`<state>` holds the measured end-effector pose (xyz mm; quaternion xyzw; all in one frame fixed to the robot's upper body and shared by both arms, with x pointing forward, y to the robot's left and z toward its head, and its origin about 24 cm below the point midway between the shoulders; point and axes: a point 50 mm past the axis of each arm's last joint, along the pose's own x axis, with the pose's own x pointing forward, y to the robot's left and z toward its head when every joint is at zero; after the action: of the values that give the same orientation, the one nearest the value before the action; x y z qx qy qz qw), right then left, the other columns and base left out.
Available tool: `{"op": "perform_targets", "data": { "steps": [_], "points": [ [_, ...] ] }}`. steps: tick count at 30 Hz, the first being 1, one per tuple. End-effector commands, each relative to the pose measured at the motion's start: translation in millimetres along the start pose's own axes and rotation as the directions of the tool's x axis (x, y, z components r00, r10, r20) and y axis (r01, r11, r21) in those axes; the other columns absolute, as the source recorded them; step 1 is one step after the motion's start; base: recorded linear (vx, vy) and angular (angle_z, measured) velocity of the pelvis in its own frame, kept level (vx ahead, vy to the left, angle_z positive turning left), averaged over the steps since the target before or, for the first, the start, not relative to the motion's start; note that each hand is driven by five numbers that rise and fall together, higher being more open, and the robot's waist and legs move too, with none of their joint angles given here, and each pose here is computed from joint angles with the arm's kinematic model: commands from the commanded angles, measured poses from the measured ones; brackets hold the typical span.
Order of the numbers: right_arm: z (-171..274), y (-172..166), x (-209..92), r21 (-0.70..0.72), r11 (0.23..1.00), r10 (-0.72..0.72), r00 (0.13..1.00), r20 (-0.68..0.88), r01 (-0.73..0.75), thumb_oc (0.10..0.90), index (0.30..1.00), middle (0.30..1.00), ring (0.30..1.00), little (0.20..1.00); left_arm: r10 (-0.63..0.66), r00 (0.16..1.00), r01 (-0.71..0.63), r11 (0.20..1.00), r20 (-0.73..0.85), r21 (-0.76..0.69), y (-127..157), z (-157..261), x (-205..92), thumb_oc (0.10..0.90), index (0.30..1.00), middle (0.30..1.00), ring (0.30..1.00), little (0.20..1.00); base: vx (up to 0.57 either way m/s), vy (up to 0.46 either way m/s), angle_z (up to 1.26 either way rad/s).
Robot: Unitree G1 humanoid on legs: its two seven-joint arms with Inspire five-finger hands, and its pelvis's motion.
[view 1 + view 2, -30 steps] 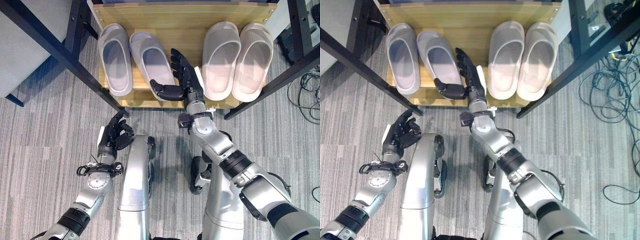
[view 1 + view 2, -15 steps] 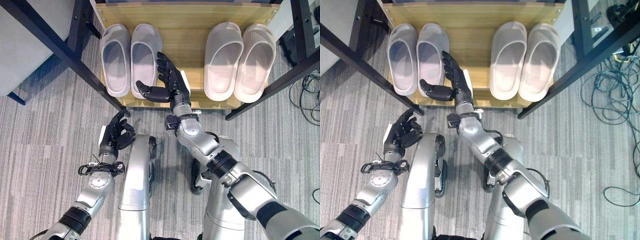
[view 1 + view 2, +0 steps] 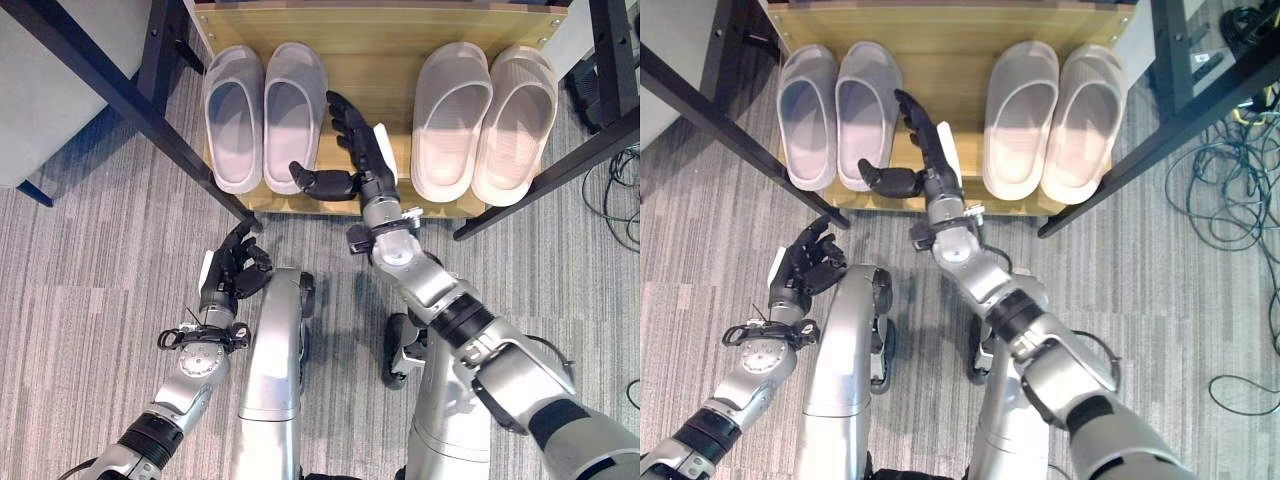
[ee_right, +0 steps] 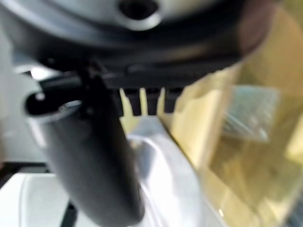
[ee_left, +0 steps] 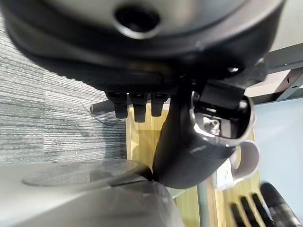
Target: Arrange the slippers neatly on the shoe rack.
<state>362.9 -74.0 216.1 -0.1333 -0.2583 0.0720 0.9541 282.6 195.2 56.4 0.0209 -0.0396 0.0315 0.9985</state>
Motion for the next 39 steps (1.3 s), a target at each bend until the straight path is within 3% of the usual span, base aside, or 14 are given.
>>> {"op": "perform_targets", "data": {
  "steps": [1, 13, 23, 28, 39],
  "points": [
    [82, 19, 8, 0.098, 0.991, 0.048, 0.933, 0.355, -0.088, 0.8, 0.9, 0.9, 0.9, 0.9, -0.124, 0.992, 0.124, 0.992, -0.028, 0.013, -23, -14, -25, 0.8, 0.9, 0.9, 0.9, 0.9, 0.0, 0.0, 0.0],
    [100, -30, -41, 0.046, 0.985, 0.117, 0.849, 0.515, -0.163, 0.8, 0.9, 0.9, 0.9, 0.9, -0.09, 0.995, 0.091, 0.996, -0.032, 0.024, -1, -13, -37, 0.8, 0.9, 0.9, 0.9, 0.9, -0.01, 0.002, -0.01],
    [122, -84, -83, -0.239, 0.948, 0.312, 0.778, 0.546, -0.212, 0.8, 0.9, 0.9, 0.9, 0.9, -0.077, 0.997, 0.078, 0.996, -0.029, 0.034, 21, -9, -54, 0.8, 0.9, 0.9, 0.9, 0.9, 0.0, 0.0, 0.0],
    [122, -105, -95, -0.341, 0.927, 0.322, 0.797, 0.512, -0.155, 0.8, 0.9, 0.9, 0.9, 0.9, -0.088, 0.996, 0.088, 0.995, -0.014, 0.036, 22, -7, -60, 0.8, 0.9, 0.9, 0.9, 0.9, -0.01, 0.019, 0.0],
    [93, -140, -118, -0.425, 0.9, 0.255, 0.903, 0.345, -0.092, 0.8, 0.9, 0.9, 0.9, 0.9, -0.082, 0.996, 0.082, 0.996, 0.029, 0.026, 27, 0, -61, 0.8, 0.9, 0.9, 0.9, 0.9, -0.01, 0.006, -0.01]
  ]
}}
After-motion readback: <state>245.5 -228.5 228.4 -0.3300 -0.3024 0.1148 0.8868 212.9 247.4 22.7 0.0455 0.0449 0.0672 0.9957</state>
